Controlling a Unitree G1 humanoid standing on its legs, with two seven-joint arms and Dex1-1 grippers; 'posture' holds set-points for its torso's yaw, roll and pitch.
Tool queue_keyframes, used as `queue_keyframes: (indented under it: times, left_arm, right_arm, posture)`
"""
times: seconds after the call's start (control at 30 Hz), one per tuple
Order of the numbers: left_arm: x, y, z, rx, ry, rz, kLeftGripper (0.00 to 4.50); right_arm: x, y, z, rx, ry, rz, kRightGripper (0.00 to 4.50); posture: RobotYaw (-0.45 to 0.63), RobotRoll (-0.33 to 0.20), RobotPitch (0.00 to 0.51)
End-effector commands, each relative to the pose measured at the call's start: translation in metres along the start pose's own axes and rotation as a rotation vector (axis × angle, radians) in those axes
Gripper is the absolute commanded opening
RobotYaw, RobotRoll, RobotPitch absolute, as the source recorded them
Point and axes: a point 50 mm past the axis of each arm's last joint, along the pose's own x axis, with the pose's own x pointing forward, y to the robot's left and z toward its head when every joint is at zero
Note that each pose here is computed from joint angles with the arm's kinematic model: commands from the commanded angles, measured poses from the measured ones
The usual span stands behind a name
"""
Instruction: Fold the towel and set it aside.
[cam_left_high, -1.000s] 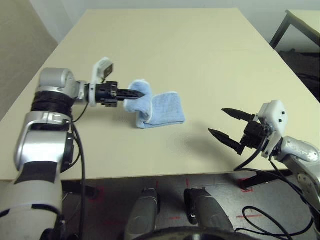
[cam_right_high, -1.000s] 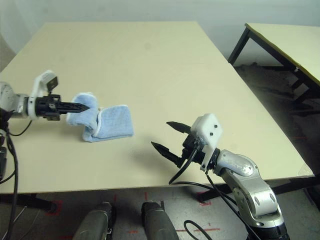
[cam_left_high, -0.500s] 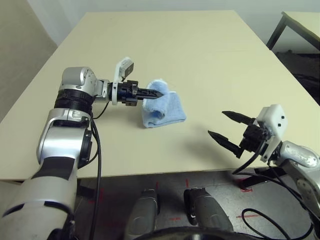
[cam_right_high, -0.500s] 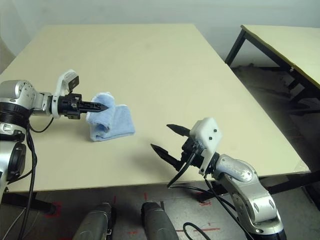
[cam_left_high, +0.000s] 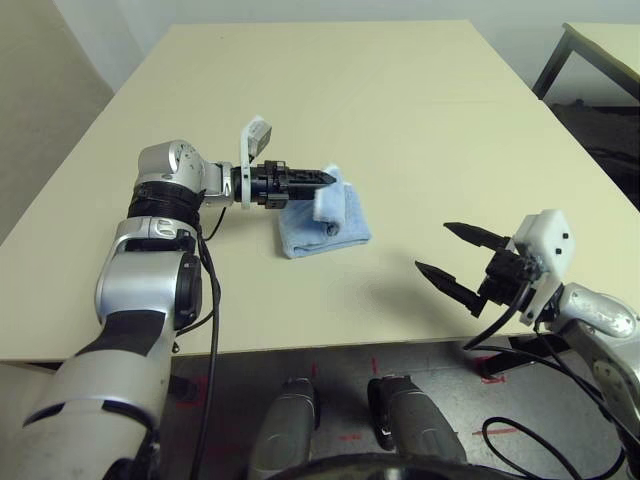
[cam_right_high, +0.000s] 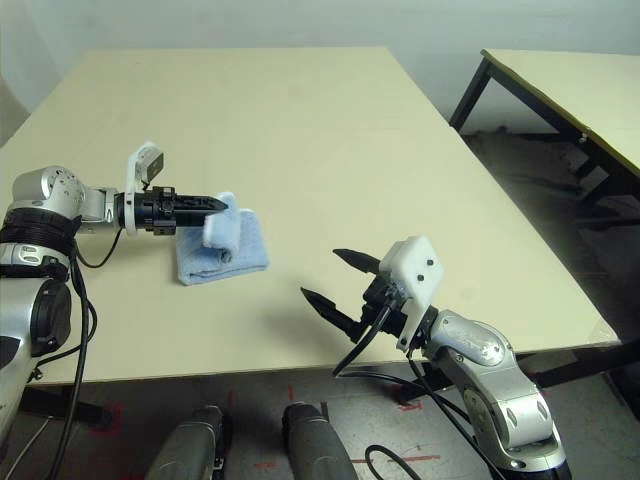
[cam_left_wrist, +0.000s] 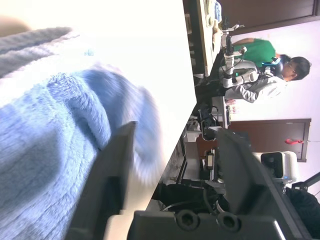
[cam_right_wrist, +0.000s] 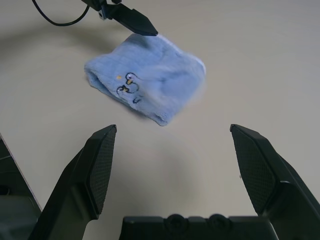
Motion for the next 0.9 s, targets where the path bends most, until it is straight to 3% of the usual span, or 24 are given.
queue_keyframes:
  times: [0.03,0.2,0.33,0.47,0.6,0.73,0.83,0.9]
  left_arm:
    - [0.002,-0.002,0.002,-0.007,-0.014,-0.002,4.46]
    - [-0.002,-0.005,0.008,0.015,-0.069,-0.019,4.46]
    - [-0.016,-0.004,0.012,0.195,-0.118,-0.002,4.46]
    - [-0.044,0.002,0.012,0.539,-0.155,0.031,4.46]
    - [-0.090,0.010,0.008,0.844,-0.201,0.081,4.46]
    - [-0.125,0.013,0.004,1.007,-0.220,0.123,4.46]
    - [-0.145,0.016,-0.009,1.150,-0.138,0.127,4.46]
    - [-0.156,0.017,-0.020,1.161,-0.108,0.081,4.46]
  right_arm:
    - [0.000,0.001,0.001,-0.010,0.003,0.006,4.50]
    - [0.002,-0.001,0.002,-0.011,0.000,0.007,4.50]
    - [0.008,-0.010,0.010,0.032,-0.027,-0.013,4.50]
    - [0.021,-0.032,0.023,0.188,0.006,-0.009,4.50]
    - [0.038,-0.050,0.042,0.329,0.075,0.085,4.50]
    - [0.051,-0.068,0.048,0.454,0.125,0.129,4.50]
    - [0.060,-0.076,0.047,0.530,0.180,0.177,4.50]
    - [0.065,-0.084,0.043,0.591,0.200,0.176,4.50]
  posture:
    - [-0.12,0.000,0.109]
    - [-0.12,0.000,0.111]
    - [-0.13,0.000,0.113]
    - [-0.12,0.000,0.115]
    - [-0.07,0.000,0.115]
    - [-0.04,0.000,0.118]
    - [0.00,0.000,0.120]
    - [0.01,0.000,0.120]
